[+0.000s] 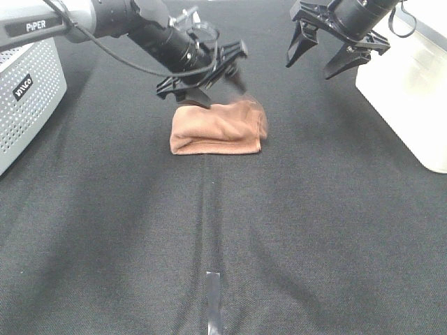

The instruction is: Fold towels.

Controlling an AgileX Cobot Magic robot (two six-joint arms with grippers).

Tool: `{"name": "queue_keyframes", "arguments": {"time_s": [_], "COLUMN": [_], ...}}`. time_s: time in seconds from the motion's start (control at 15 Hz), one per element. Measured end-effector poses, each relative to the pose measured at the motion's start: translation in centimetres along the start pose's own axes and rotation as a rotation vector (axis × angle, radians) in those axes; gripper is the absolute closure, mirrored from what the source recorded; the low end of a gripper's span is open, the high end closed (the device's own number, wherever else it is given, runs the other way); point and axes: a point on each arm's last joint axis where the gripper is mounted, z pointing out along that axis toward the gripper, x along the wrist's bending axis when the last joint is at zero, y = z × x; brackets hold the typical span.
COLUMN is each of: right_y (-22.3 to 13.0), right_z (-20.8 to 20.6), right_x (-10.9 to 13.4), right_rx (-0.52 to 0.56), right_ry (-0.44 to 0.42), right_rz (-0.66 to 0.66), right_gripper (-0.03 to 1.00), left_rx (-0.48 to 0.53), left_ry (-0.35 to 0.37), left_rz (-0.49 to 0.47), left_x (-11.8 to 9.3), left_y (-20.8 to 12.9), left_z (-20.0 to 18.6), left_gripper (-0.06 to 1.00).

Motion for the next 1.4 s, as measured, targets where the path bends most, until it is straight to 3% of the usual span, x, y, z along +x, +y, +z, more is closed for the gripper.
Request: {"name": "queue_keyframes", "arguments": {"time_s": [0.27, 0.53, 0.6, 0.73, 0.93, 1.07, 1.4], "right_y": [0.0, -0.1, -0.5, -1.1, -1.7, -2.2, -2.0], "right_z": [0.0, 3.2, 5.4, 8.1, 10.6, 12.9, 13.7], "right_x": [0.4, 2.4, 4.2, 6.1, 7.0, 6.0, -0.9], "right_rx": [0.007, 0.018, 0.022, 0.015, 0.026, 0.037, 0.065], "right_ry": [0.044, 0.311, 0.404, 0.482, 0.523, 0.506, 0.296], "right_rz": [0.024, 0.023, -0.004, -0.031, -0.014, 0.017, 0.098], "right_gripper": [0.24, 0.24, 0.24, 0.24, 0.24, 0.24, 0.24], "left_rx": [-0.056, -0.176, -0.195, -0.194, -0.196, -0.192, -0.104], "left_ry": [-0.001, 0.047, 0.059, 0.086, 0.094, 0.095, 0.099], "left_rz": [0.100, 0.068, 0.050, 0.015, 0.011, 0.011, 0.008], "left_x": [0.5, 4.4, 5.6, 7.8, 8.2, 8.2, 8.2], "left_y": [2.5, 7.0, 7.7, 8.4, 8.5, 8.5, 7.7], "left_z": [-3.3, -9.5, -10.4, -11.6, -11.8, -11.8, -11.8], "left_gripper": [0.12, 0.12, 0.12, 0.12, 0.12, 0.12, 0.12]}}
